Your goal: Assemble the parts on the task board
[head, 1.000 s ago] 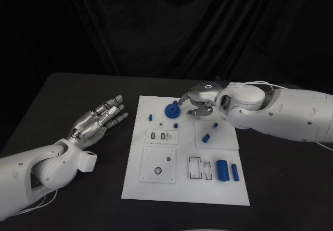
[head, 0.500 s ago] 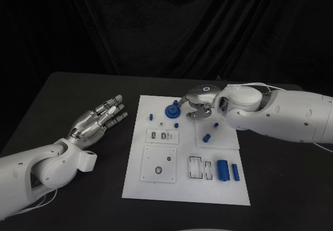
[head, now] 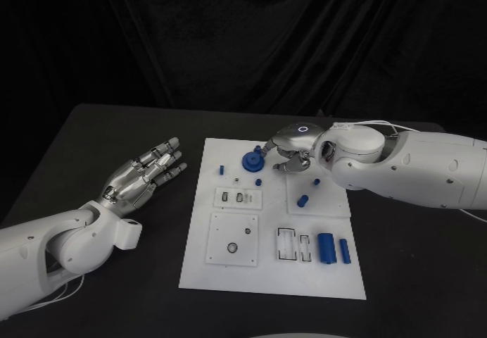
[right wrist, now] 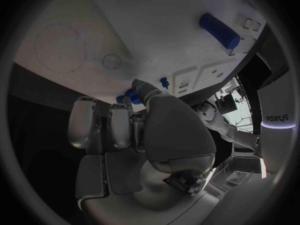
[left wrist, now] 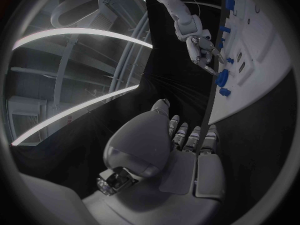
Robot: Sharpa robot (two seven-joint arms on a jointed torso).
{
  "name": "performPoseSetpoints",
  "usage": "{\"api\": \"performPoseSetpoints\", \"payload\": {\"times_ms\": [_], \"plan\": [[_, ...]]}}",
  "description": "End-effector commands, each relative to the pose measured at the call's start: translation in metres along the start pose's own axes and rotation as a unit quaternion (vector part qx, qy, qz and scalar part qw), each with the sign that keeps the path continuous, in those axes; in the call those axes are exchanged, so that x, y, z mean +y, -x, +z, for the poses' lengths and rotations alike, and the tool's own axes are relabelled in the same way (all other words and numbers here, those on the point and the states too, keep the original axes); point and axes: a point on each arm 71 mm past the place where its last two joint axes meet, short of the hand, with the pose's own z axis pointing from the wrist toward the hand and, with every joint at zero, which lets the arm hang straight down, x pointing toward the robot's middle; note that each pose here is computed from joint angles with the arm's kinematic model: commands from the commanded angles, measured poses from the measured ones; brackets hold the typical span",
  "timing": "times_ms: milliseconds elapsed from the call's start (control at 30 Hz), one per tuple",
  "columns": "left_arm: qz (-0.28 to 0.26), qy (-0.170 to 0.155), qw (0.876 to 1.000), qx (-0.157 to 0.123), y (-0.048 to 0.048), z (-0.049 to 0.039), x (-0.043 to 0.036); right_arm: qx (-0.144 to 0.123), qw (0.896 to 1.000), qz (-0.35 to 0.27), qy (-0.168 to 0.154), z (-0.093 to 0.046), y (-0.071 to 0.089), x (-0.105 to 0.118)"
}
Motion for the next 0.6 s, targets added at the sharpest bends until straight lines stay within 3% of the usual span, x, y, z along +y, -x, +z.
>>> {"api": "performPoseSetpoints", "payload": {"times_ms": [33, 267, 400, 600], "plan": [[-0.004, -0.064, 0.998, 0.004, -0.0007, -0.0013, -0.009, -0.01, 1.0, 0.001, -0.009, -0.005, -0.001, -0.004], [-0.003, -0.064, 0.998, 0.002, -0.0001, -0.0024, -0.0095, -0.046, 0.998, 0.001, -0.035, -0.027, 0.016, -0.022], [-0.002, -0.064, 0.998, 0.002, -0.0002, -0.0025, -0.0095, -0.067, 0.996, 0.004, -0.056, -0.049, 0.026, -0.034], [-0.002, -0.064, 0.998, 0.002, -0.0007, -0.0025, -0.0094, -0.067, 0.993, 0.011, -0.095, -0.082, 0.026, -0.052]]}}
